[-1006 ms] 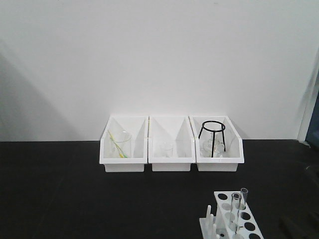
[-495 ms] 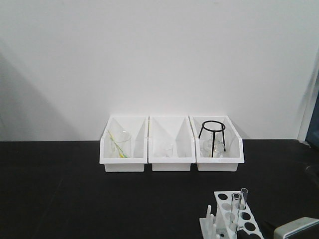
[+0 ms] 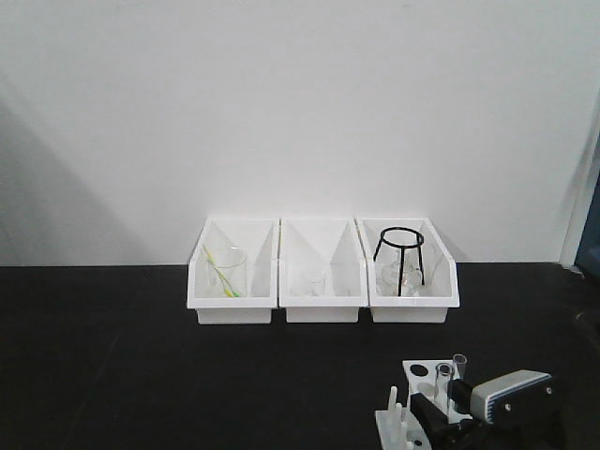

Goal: Flip and reinsert test tube from rack

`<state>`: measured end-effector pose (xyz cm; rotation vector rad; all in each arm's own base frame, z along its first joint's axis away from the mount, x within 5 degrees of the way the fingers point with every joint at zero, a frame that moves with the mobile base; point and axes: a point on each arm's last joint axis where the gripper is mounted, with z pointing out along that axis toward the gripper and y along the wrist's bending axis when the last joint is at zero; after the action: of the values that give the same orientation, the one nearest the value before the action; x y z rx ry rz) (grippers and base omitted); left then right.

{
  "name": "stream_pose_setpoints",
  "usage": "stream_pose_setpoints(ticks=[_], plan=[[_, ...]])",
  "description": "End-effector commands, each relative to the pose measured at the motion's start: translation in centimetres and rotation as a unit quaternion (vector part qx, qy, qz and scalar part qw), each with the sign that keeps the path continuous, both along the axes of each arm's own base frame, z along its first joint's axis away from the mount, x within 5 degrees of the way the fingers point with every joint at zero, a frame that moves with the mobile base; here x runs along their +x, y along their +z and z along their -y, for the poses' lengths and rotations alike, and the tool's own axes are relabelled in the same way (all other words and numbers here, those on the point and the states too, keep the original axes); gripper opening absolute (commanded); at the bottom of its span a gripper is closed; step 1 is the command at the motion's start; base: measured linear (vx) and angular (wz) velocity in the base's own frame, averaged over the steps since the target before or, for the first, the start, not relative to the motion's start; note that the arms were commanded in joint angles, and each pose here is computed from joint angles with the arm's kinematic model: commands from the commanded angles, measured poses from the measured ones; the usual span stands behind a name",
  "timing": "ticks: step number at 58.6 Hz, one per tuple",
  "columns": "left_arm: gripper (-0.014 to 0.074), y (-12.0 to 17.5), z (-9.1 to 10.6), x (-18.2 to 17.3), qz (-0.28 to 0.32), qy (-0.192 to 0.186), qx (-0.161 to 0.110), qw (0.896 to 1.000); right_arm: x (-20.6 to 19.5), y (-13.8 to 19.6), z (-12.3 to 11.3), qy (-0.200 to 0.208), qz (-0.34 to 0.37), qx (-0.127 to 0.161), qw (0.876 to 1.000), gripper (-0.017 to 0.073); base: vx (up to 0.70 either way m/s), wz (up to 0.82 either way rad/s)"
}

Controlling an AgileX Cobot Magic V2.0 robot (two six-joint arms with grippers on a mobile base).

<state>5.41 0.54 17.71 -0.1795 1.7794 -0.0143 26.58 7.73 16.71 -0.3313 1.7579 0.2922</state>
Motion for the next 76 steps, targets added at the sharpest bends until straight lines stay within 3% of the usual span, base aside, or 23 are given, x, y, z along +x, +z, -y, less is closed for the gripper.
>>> stream_pose_setpoints(ticks=[1,14,41,76], plan=[[-0.0006,0.8,0.1,0.1,0.049,-0.006,0.002,0.999,1.3,2.0,-0.4,0.006,0.065,0.025,0.998,0.0421,0.00,0.00],[-0.0006,0.8,0.1,0.1,0.049,-0.006,0.002,0.999,2.1,1.6,-0.6,0.004,0.058,0.033,0.998,0.0384,0.00,0.00],[-0.0006,0.8,0.1,0.1,0.049,-0.006,0.002,0.999,2.0,2.2,-0.7,0.006,0.079,0.042,0.996,0.0097,0.00,0.00],[-0.0006,0.8,0.1,0.1,0.049,-0.006,0.002,0.999,1.2,11.9,0.1,-0.019,0.109,0.029,0.993,0.0089,0.00,0.00]])
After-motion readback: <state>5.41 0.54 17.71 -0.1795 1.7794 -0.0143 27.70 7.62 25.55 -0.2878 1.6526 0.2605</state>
